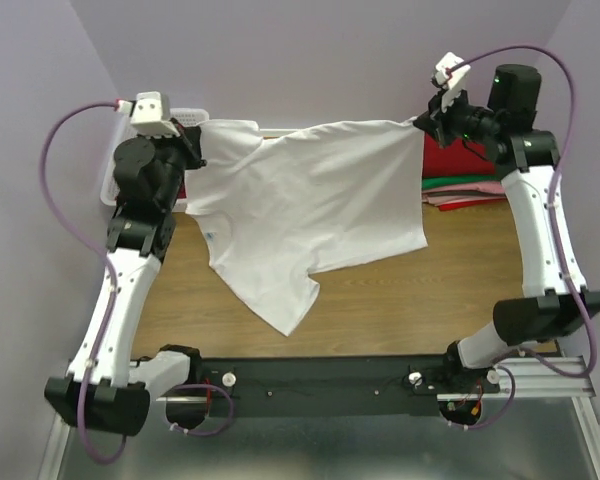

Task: Fold and stack the t-shirts
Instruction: Flatten the tshirt out

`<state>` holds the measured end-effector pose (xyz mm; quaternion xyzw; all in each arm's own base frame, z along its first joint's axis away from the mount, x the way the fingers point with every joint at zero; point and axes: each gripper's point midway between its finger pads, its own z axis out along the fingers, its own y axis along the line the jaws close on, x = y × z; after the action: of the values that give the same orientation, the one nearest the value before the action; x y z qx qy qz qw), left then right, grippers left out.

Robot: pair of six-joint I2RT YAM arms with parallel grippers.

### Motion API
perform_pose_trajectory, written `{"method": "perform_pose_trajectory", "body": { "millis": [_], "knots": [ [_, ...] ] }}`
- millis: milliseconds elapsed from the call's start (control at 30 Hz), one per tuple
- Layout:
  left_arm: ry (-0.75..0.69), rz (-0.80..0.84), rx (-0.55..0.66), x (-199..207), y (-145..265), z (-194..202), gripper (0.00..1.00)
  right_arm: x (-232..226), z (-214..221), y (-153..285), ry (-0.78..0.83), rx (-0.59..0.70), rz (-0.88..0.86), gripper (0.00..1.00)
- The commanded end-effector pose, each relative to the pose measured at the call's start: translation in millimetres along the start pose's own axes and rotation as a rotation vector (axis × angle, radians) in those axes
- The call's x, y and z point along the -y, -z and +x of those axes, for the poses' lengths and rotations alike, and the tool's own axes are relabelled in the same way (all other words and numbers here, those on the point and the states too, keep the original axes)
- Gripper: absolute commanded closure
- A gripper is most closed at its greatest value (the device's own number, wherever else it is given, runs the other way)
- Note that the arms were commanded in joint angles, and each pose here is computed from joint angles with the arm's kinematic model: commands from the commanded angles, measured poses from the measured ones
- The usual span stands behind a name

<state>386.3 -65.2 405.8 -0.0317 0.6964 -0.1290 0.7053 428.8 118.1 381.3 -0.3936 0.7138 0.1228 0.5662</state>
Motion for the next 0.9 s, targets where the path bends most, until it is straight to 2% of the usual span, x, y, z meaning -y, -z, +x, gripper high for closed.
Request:
{"method": "perform_pose_trajectory", "body": {
  "millis": [0,67,267,400,567,733,833,867],
  "knots": [
    [0.076,0.111,0.241,30.9,51.8,-93.2,1.0,-21.4,-67.7,63.6,0.102,0.142,0.029,1.0],
    [0.083,0.173,0.355,46.3,87.9,-137.2,1.0,-33.4,-103.4,98.2,0.143,0.23,0.053,1.0],
    [0.081,0.381,0.546,90.9,169.1,-219.3,1.0,-55.0,-173.3,179.7,0.207,0.409,0.147,1.0],
    [0.083,0.482,0.669,109.7,222.5,-258.3,1.0,-72.4,-210.6,241.6,0.285,0.523,0.233,1.0],
    [0.096,0.547,0.778,121.0,272.5,-292.3,1.0,-79.2,-225.7,274.8,0.318,0.574,0.307,1.0],
    [0.102,0.509,0.77,114.3,266.0,-287.6,1.0,-58.7,-209.1,258.6,0.257,0.522,0.354,0.99],
    [0.12,0.462,0.691,104.2,232.4,-258.8,1.0,-38.9,-179.8,225.9,0.194,0.437,0.349,1.0],
    [0.128,0.434,0.631,97.6,208.1,-235.5,1.0,-34.1,-168.8,213.9,0.176,0.408,0.338,1.0]
  ]
}}
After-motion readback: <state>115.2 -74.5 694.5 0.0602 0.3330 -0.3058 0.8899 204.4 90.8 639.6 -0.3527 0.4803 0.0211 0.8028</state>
